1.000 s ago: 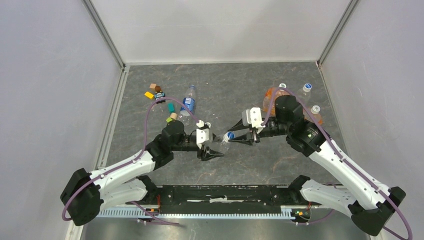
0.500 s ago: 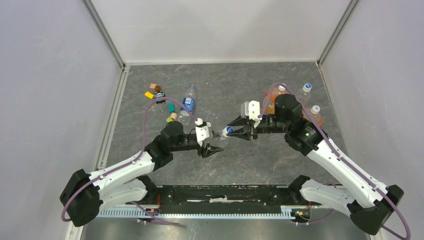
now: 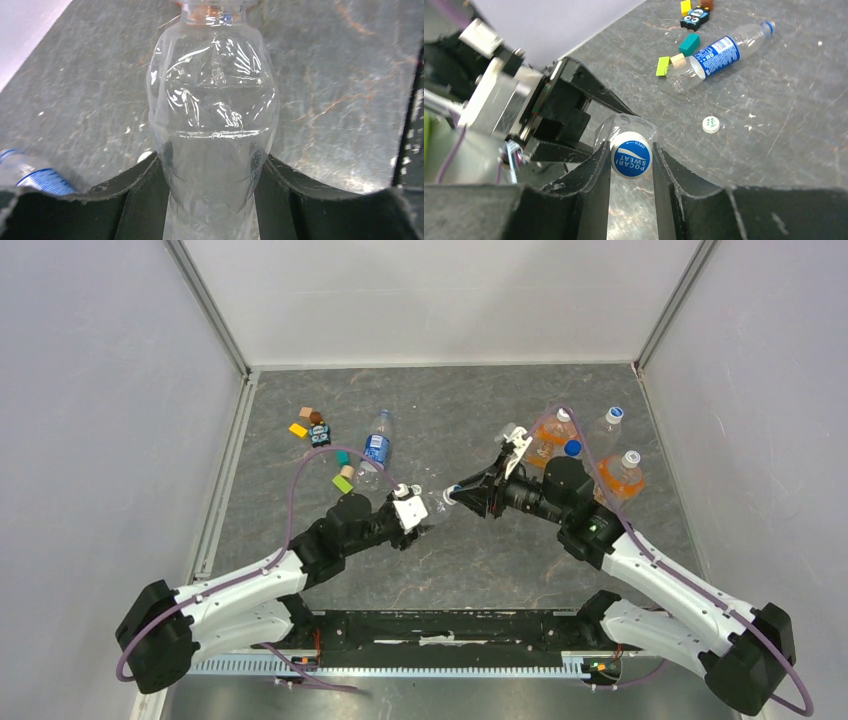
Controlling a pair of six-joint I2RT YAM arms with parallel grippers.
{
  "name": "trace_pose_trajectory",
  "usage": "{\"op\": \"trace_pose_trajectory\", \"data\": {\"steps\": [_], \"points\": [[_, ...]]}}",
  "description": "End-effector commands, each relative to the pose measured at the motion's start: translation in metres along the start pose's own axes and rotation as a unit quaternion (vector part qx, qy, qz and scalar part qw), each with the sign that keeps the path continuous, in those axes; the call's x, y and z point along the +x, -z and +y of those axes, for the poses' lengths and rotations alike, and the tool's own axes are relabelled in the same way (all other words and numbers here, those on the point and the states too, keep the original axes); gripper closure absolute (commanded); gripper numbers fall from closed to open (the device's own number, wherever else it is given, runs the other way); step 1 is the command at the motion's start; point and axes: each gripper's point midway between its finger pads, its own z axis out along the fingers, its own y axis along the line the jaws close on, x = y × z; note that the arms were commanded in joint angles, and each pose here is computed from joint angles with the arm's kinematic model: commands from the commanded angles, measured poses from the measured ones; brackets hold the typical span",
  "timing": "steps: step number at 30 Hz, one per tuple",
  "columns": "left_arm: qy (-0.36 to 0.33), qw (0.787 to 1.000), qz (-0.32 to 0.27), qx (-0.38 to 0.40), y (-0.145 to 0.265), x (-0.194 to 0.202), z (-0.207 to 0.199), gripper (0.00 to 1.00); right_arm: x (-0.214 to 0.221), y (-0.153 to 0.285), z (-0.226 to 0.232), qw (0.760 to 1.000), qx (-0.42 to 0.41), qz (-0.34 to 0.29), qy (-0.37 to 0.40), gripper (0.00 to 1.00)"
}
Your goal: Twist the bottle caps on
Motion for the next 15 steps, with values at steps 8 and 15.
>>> {"op": "trace_pose_trajectory", "data": {"steps": [8,15], "points": [[-0.149,0.977,0.003,-0.149,0.014,-0.027,0.046,0.98,0.029,0.002,-0.021,0.951,0.119,-0.091,-0.272,0.88],[-0.207,0.964,0.031,-0.167,0.017,-0.021,0.043,0.98,0.024,-0.009,-0.007,0.94,0.106,-0.099,-0.308,0.73]]}}
